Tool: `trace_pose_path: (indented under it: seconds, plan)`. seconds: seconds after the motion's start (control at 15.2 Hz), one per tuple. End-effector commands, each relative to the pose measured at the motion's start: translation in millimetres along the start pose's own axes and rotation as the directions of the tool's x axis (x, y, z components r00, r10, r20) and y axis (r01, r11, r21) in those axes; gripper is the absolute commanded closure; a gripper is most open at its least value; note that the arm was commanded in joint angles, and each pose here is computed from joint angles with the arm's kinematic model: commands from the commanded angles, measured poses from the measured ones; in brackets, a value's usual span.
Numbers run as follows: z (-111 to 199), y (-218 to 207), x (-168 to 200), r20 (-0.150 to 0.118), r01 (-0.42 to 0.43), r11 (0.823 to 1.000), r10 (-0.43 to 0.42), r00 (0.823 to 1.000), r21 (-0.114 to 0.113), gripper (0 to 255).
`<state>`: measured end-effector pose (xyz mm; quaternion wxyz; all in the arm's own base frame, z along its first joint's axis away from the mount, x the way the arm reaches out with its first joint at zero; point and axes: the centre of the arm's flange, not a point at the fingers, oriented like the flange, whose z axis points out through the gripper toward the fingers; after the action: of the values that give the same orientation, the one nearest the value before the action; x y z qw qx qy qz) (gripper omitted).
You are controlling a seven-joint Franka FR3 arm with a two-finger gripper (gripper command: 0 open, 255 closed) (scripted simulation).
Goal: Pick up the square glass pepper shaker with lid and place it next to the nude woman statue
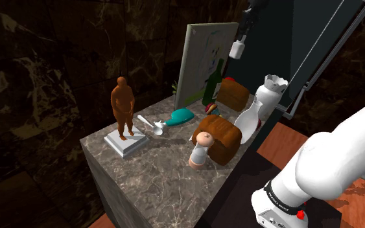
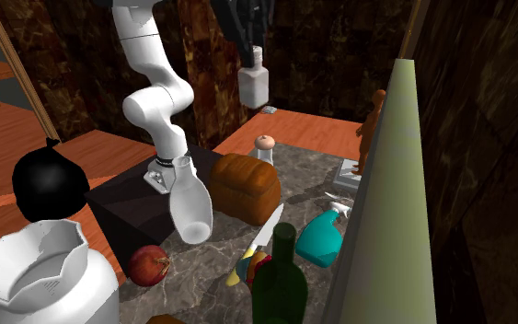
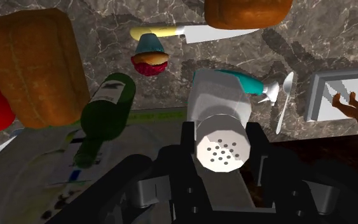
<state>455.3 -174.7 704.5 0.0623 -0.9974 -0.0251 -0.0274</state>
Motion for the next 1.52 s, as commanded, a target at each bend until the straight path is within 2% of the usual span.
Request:
trace_pose_path:
  seconds: [0.0, 1.45]
  plan:
    - [6, -26, 5, 0.0, -0.001, 1.0, 0.001, 1.0, -0.001, 255]
    - [43, -312, 40, 0.0, -0.001, 1.0, 0.001, 1.0, -0.001, 255]
